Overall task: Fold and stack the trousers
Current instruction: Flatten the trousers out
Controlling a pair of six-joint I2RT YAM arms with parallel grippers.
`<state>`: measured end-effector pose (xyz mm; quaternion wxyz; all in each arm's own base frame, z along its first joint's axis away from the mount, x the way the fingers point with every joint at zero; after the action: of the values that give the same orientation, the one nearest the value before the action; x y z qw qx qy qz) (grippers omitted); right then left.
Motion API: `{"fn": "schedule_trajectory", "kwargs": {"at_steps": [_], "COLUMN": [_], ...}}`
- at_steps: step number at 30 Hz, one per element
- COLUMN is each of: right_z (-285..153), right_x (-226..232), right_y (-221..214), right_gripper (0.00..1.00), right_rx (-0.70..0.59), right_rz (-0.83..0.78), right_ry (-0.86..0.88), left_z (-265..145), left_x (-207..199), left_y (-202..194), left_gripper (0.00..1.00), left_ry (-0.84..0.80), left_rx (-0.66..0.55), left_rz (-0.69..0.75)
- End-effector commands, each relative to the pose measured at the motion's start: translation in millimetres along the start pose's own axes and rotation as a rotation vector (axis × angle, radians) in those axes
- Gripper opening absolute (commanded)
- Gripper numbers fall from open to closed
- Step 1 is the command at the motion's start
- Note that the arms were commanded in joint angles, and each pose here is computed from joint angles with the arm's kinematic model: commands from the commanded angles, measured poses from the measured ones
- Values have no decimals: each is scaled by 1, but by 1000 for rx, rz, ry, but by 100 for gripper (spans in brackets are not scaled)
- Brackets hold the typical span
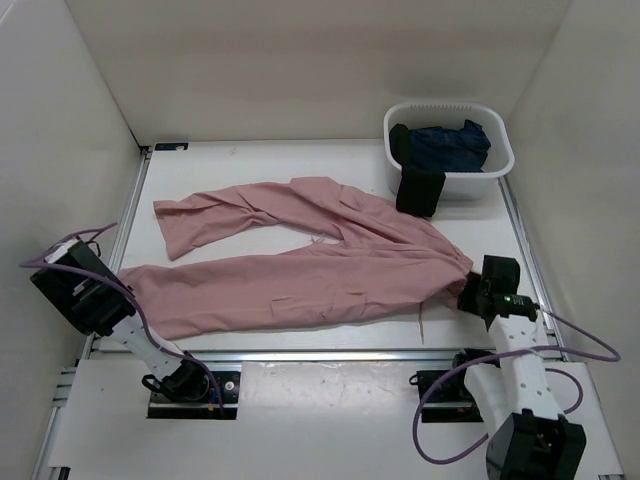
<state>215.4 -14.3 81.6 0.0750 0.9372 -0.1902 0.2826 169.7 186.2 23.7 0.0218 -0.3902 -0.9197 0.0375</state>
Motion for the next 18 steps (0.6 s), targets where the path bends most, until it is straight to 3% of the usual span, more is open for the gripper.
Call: {"fn": "schedule_trajectory", "kwargs": {"at_steps": [1, 2, 3, 5, 7, 8, 9, 12, 15, 18], "right_z": [16, 21, 20, 11, -2, -22, -36, -79, -90, -66], "right_x": [14, 13, 19, 63, 97, 151, 170, 198, 160, 76], "right_y": [2, 4, 6, 8, 9, 5, 2, 8, 25, 23], "right_gripper": [19, 2, 0, 0, 0, 0, 0, 0, 0, 0], "right_rx": [6, -7, -14, -48, -59, -75, -87, -171, -180, -74], "right_rz": [36, -73, -128, -269, -540, -614, -784, -917, -906, -806], "right_ry": [35, 11, 9, 50, 73, 150, 185, 199, 122, -23], "left_z": [-16, -19, -25, -33, -47, -52, -58, -74, -80, -72], "left_x": [5, 6, 8, 10, 17, 19, 23, 32, 41, 44], "left_y": [24, 28, 34, 41, 56, 62, 67, 79, 78, 61], "left_gripper": [15, 15, 15, 15, 15, 15, 15, 15, 15, 15], "left_ry": [18, 19, 31, 44, 79, 89, 116, 167, 220, 246], "left_rx": [-93, -105, -121, -143, -195, -214, -233, -278, -287, -240], "left_rz": [-8, -8, -9, -10, -15, -17, -22, -32, -41, -39]}}
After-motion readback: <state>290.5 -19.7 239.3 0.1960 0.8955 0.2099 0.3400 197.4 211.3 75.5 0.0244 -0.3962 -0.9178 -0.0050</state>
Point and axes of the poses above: each gripper's point midway between its finger pads, its own z axis out along the fingers, its own x axis along the line the jaws close on, y = z × x, the point moved 1 cm from there along -z, back along the fingers, and after that the axes turned 3 degrees about z, right-handed, at the moved point
